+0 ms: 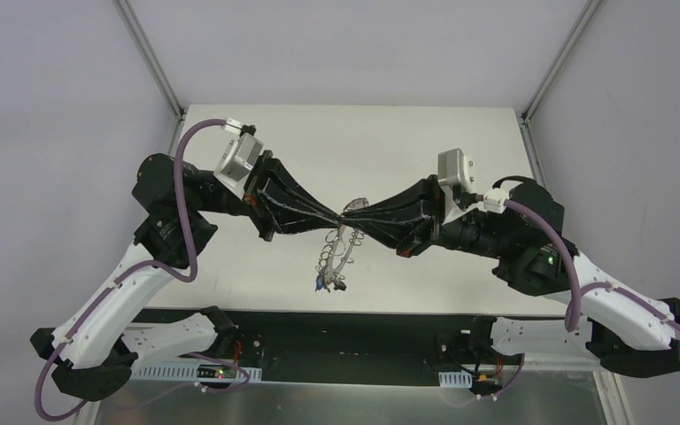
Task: Put the keys on the keyring
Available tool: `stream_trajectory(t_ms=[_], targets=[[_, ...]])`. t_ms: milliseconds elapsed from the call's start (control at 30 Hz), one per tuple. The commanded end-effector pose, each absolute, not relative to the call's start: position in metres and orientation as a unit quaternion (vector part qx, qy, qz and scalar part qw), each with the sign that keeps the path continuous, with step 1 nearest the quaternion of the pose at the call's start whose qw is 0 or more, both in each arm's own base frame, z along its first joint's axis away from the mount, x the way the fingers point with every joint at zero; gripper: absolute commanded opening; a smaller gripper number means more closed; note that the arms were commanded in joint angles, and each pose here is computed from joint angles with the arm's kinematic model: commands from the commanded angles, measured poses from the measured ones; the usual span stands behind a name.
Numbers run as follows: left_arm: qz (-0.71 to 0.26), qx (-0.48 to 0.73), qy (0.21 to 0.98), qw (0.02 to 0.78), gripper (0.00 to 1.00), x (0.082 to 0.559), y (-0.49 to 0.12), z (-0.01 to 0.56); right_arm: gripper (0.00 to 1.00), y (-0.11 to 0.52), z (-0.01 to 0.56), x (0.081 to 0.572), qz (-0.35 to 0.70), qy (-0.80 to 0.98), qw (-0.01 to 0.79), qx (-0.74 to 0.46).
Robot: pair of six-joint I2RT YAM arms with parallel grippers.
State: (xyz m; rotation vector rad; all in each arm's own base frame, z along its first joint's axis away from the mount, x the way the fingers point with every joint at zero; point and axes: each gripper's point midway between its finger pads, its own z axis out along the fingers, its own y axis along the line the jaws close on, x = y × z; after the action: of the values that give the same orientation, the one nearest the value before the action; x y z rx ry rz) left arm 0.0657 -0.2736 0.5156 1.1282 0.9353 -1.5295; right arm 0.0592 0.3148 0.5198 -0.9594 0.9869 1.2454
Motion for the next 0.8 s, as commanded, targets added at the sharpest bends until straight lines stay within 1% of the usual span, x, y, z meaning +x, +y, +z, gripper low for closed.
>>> stream_trajectory(t_ms=[0, 67, 100, 133, 200, 233, 500, 633, 767], targets=[[-0.611, 0.466, 0.395, 0.504, 0.0, 0.064, -0.267, 0.518, 0.0, 0.296, 0.553, 0.057, 0.541, 0.404, 0.625, -0.391], [-0.605, 0.46, 0.415, 0.501, 0.0, 0.068, -0.268, 0.511, 0.0, 0.295, 0.543, 0.06, 0.531, 0.425, 0.617, -0.396], [-0.601, 0.456, 0.424, 0.501, 0.0, 0.07, -0.268, 0.508, 0.02, 0.296, 0.538, 0.061, 0.525, 0.436, 0.612, -0.4], [-0.598, 0.454, 0.434, 0.498, 0.0, 0.072, -0.268, 0.503, 0.05, 0.295, 0.533, 0.062, 0.52, 0.445, 0.607, -0.404], [-0.591, 0.45, 0.454, 0.492, 0.0, 0.075, -0.267, 0.494, 0.14, 0.295, 0.52, 0.065, 0.507, 0.469, 0.595, -0.412], [-0.588, 0.449, 0.464, 0.487, 0.0, 0.077, -0.268, 0.488, 0.17, 0.295, 0.514, 0.066, 0.5, 0.479, 0.59, -0.415], [-0.562, 0.452, 0.528, 0.449, 0.0, 0.083, -0.267, 0.451, 0.34, 0.294, 0.47, 0.069, 0.444, 0.559, 0.521, -0.468], [-0.555, 0.459, 0.55, 0.423, 0.0, 0.081, -0.265, 0.438, 0.39, 0.294, 0.449, 0.071, 0.414, 0.594, 0.48, -0.496], [-0.543, 0.458, 0.585, 0.392, 0.0, 0.081, -0.262, 0.422, 0.4, 0.298, 0.432, 0.067, 0.403, 0.611, 0.441, -0.519]])
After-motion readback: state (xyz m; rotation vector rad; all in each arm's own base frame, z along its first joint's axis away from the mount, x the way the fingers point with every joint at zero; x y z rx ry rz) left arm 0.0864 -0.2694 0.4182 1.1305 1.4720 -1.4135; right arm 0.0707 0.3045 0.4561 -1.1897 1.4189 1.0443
